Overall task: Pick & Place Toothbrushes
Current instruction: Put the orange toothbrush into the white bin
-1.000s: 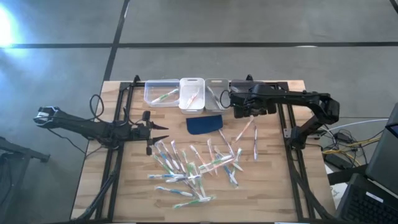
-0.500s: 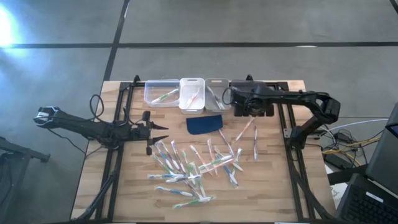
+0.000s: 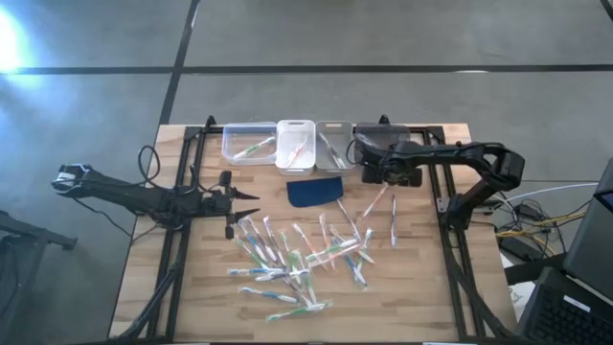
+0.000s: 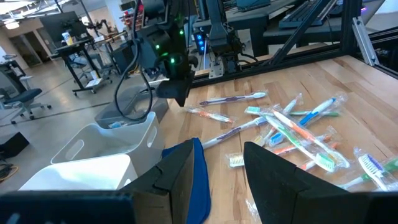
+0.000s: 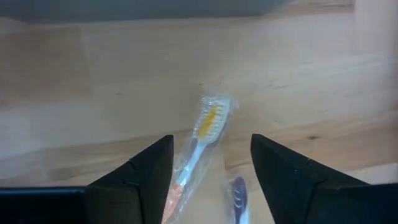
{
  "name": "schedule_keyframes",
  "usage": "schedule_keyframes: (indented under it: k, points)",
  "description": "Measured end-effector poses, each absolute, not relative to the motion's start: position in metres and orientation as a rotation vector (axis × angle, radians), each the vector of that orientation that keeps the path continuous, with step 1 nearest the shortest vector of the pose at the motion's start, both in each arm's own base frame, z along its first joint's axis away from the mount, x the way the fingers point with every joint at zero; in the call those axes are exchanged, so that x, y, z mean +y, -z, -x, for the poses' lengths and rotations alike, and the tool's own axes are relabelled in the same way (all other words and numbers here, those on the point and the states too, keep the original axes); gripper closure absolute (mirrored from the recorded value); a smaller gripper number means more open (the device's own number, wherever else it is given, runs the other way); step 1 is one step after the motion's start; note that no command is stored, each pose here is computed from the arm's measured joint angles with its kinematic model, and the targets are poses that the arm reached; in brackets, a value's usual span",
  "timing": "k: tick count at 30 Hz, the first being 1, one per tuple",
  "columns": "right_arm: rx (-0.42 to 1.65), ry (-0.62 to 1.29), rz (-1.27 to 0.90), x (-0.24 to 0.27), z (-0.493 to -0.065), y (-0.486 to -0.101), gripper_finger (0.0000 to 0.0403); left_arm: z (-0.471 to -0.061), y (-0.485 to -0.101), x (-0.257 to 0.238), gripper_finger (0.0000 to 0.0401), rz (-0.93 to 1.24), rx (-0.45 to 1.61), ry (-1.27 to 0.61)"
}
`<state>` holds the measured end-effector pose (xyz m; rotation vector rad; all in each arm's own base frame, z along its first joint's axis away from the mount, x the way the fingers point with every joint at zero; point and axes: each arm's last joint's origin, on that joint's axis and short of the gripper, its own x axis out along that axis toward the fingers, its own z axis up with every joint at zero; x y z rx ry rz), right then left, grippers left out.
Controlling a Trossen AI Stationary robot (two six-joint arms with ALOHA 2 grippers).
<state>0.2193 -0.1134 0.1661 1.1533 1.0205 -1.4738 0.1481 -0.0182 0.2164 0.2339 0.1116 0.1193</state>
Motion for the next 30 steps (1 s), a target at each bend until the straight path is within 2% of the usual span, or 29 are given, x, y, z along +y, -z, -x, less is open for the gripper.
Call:
schedule_keyframes:
  k: [7, 14, 19, 30]
  points:
    - [0.969, 1.453, -1.170, -0.113, -0.218, -0.153, 0.0161, -0.148, -0.216, -0.018, 0.0254, -0.234, 0.112, -0.120]
    - [0.952, 1.466, -1.193, -0.110, -0.212, -0.141, 0.0152, -0.148, -0.216, -0.018, 0.0254, -0.234, 0.111, -0.119]
    - [0.948, 1.472, -1.192, -0.111, -0.210, -0.140, 0.0172, -0.148, -0.217, -0.018, 0.0254, -0.234, 0.111, -0.119]
    - [0.941, 1.471, -1.193, -0.111, -0.211, -0.140, 0.0245, -0.148, -0.217, -0.018, 0.0254, -0.234, 0.111, -0.120]
